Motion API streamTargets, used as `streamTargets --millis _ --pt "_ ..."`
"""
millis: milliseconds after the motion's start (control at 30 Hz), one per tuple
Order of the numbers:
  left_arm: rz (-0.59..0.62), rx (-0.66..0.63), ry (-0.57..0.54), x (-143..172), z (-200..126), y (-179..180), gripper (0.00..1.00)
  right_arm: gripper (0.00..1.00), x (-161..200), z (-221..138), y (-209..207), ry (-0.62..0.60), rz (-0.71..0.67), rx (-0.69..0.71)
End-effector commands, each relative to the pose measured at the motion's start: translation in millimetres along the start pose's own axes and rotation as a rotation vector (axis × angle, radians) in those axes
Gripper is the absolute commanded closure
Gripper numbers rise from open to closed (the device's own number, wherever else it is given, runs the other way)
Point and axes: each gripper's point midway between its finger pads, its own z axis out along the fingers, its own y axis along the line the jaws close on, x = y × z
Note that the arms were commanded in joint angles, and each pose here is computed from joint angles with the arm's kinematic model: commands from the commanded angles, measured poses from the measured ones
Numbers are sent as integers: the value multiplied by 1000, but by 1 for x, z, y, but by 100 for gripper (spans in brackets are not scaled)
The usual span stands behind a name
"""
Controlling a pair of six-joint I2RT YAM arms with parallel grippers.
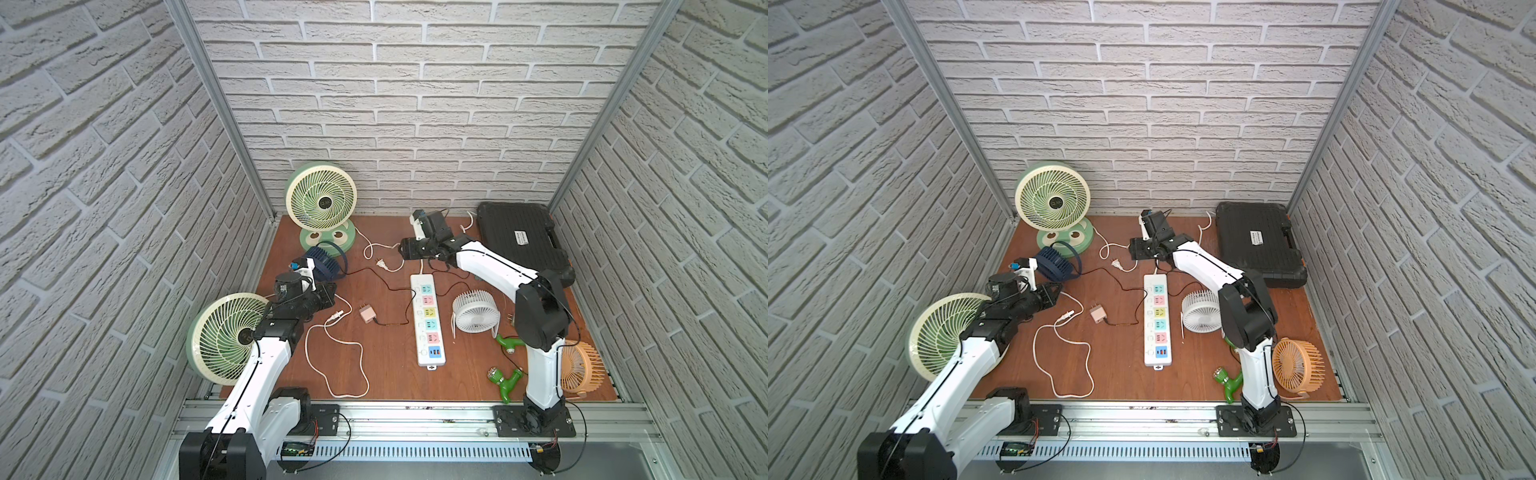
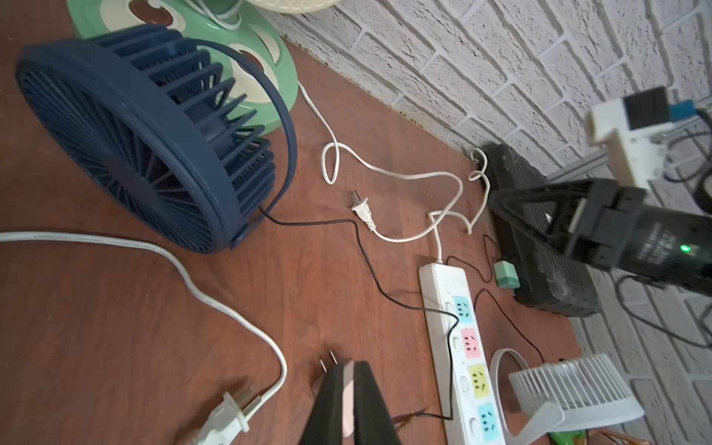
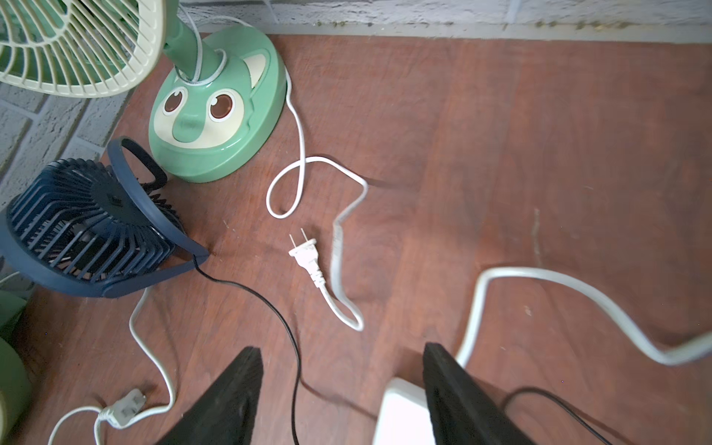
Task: Unplug the desk fan from the power strip
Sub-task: Place the plug at the center of the board, then reset both arms
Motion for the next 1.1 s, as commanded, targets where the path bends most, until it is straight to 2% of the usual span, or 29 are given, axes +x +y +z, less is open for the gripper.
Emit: streamTargets --millis 0,233,367,500,567,733,933,1067 --pt "113 -79 -95 -23 0 12 84 27 -10 -31 -13 -58 -20 11" --pt "280 -200 -109 -29 9 36 74 23 2 -91 -73 -121 14 123" --pt "366 -230 -94 -23 21 50 50 19 15 -122 -109 -165 44 183" --pt "401 -225 -101 -25 26 54 31 15 28 -143 -149 -203 101 240" --pt "422 -238 -120 -27 25 56 4 12 34 -151 -168 -227 123 273" --pt "489 -284 -168 -29 21 66 2 7 48 -157 -211 -285 155 351" --pt "575 -296 -243 -30 22 70 2 2 60 -150 -232 -376 51 424" --pt "600 -287 -248 -25 31 74 2 0 66 -142 -240 -430 6 450"
